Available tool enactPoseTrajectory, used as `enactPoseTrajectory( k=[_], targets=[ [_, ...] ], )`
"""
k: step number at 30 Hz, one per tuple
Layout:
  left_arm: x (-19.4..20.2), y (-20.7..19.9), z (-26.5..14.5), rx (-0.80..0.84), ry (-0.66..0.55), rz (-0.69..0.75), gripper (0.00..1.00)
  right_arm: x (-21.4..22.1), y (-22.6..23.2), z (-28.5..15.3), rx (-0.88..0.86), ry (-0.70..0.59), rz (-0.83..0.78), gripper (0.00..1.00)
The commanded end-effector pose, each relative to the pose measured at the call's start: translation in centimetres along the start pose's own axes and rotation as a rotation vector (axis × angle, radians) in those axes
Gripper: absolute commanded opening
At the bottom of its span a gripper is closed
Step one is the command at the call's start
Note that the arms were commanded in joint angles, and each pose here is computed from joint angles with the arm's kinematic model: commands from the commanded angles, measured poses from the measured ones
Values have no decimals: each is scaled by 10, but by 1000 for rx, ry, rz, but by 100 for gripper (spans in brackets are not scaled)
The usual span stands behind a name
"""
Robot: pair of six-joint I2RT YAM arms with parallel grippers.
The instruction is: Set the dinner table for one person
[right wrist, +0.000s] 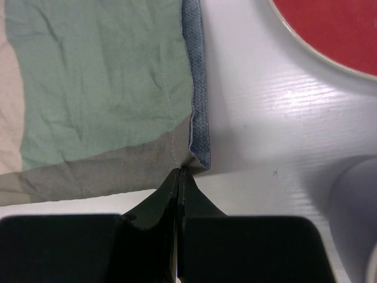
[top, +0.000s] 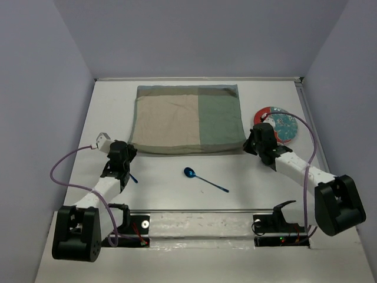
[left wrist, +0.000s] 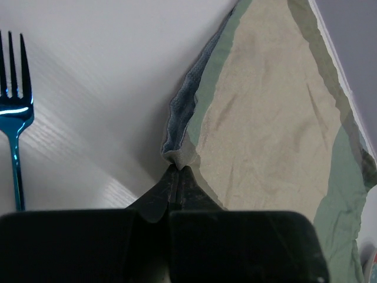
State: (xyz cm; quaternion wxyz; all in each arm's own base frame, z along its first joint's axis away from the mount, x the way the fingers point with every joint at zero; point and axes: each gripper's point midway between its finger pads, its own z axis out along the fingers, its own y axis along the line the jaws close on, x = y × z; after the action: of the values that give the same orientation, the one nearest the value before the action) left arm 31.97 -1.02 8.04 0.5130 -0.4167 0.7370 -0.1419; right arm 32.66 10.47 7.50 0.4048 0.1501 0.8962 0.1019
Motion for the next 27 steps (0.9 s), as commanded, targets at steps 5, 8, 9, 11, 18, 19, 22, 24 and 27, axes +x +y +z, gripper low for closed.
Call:
enactPoseTrajectory(
  k=[5, 8, 9, 11, 18, 19, 22, 24, 27],
  targets=[
    [12, 20, -16, 12, 31, 9, 0, 16, -5, -34, -49, 18, 43, 0],
    [17, 22, -22, 32, 45, 3, 0, 21, -7, -43, -59, 28, 61, 0],
    [17, 23, -24, 36, 46, 1, 0, 23, -8, -44, -60, 31, 67, 0],
    [18, 23, -27, 44, 52, -1, 0, 26, -11, -48, -58, 28, 83, 0],
    [25, 26, -35, 67, 73, -14, 0, 37, -23, -42, -3, 51, 81, 0],
    [26, 27, -36, 65, 78, -12, 0, 38, -25, -41, 4, 52, 80, 0],
    [26, 31, -40, 62, 71, -16, 0, 34, -32, -40, 41, 25, 76, 0],
    [24, 31, -44, 70, 59, -30, 0, 31, -34, -39, 56, 17, 67, 0],
    [18, 29, -48, 85, 37, -42, 0, 30, -33, -36, 65, 25, 60, 0]
  ],
)
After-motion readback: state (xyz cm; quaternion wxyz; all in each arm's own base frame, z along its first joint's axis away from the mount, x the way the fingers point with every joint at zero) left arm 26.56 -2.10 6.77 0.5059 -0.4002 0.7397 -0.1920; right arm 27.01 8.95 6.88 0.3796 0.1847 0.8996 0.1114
